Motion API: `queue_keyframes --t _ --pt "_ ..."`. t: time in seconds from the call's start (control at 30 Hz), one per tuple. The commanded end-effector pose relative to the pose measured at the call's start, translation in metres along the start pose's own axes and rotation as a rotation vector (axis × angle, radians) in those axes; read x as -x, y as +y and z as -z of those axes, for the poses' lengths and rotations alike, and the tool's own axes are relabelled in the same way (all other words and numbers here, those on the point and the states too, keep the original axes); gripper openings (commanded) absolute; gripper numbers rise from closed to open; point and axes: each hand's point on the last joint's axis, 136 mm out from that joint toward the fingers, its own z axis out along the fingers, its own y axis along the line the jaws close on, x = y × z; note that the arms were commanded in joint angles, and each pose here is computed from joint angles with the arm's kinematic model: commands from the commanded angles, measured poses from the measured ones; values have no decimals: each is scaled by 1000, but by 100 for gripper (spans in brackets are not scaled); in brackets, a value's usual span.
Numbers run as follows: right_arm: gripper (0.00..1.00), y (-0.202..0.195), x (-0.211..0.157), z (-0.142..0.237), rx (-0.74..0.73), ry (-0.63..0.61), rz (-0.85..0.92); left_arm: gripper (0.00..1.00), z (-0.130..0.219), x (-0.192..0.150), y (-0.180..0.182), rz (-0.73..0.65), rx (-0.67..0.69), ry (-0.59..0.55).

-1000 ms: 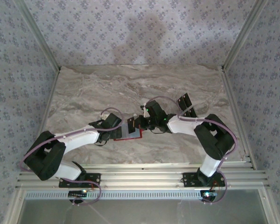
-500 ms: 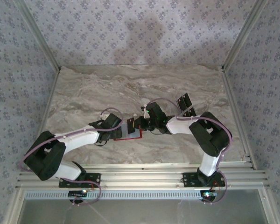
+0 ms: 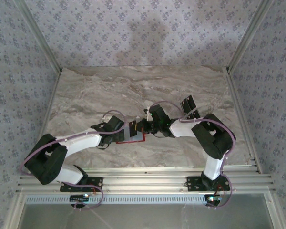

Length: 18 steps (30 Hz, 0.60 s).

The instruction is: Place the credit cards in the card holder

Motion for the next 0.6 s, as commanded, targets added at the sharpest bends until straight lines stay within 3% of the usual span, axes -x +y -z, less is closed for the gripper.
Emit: queue_keyframes --t 0.0,0.57 --pt "0 0 -8 -4 11 25 -9 99 -6 -18 16 -31 65 54" --pt "0 -9 -20 -6 -8 48 -23 99 -6 -18 16 -30 64 53"
